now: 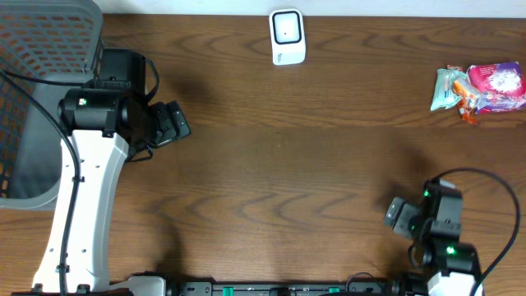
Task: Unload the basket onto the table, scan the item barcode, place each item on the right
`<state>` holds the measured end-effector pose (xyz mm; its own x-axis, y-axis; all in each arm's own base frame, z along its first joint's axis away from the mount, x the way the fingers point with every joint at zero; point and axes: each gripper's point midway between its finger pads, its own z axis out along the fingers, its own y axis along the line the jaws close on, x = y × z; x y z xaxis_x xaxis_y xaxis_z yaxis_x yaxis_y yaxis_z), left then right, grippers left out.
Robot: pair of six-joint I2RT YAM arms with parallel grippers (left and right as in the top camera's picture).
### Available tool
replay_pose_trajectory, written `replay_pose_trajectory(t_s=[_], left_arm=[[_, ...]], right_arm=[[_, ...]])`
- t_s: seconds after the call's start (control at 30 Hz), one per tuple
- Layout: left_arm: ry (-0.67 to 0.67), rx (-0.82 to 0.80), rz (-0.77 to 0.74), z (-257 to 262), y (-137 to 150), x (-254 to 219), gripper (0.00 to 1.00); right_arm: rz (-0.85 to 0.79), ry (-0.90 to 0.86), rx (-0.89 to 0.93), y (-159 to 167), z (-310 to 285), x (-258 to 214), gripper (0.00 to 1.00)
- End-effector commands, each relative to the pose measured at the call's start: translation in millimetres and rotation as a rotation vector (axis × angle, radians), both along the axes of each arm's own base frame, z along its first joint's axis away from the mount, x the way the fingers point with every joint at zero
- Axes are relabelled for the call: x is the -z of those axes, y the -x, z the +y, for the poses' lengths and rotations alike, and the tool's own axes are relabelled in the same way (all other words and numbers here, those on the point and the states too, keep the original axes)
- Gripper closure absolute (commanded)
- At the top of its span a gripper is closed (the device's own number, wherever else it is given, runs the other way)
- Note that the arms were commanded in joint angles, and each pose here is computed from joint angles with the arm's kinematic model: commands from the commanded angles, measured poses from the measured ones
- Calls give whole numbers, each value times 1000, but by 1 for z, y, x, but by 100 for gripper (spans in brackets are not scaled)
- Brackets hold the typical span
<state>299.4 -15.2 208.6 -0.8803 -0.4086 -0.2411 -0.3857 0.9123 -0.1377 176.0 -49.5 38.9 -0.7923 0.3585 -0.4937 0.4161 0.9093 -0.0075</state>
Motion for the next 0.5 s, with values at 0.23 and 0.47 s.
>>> replay_pose_trajectory(t_s=[0.23,0.47], left_arm=[[-7,-13,11,2,0,3,2],[-7,-13,11,2,0,3,2]], right_arm=[[-377,-77,-6,-47,12,-47,1],[-448,-59,-2,-37,11,-60,1]])
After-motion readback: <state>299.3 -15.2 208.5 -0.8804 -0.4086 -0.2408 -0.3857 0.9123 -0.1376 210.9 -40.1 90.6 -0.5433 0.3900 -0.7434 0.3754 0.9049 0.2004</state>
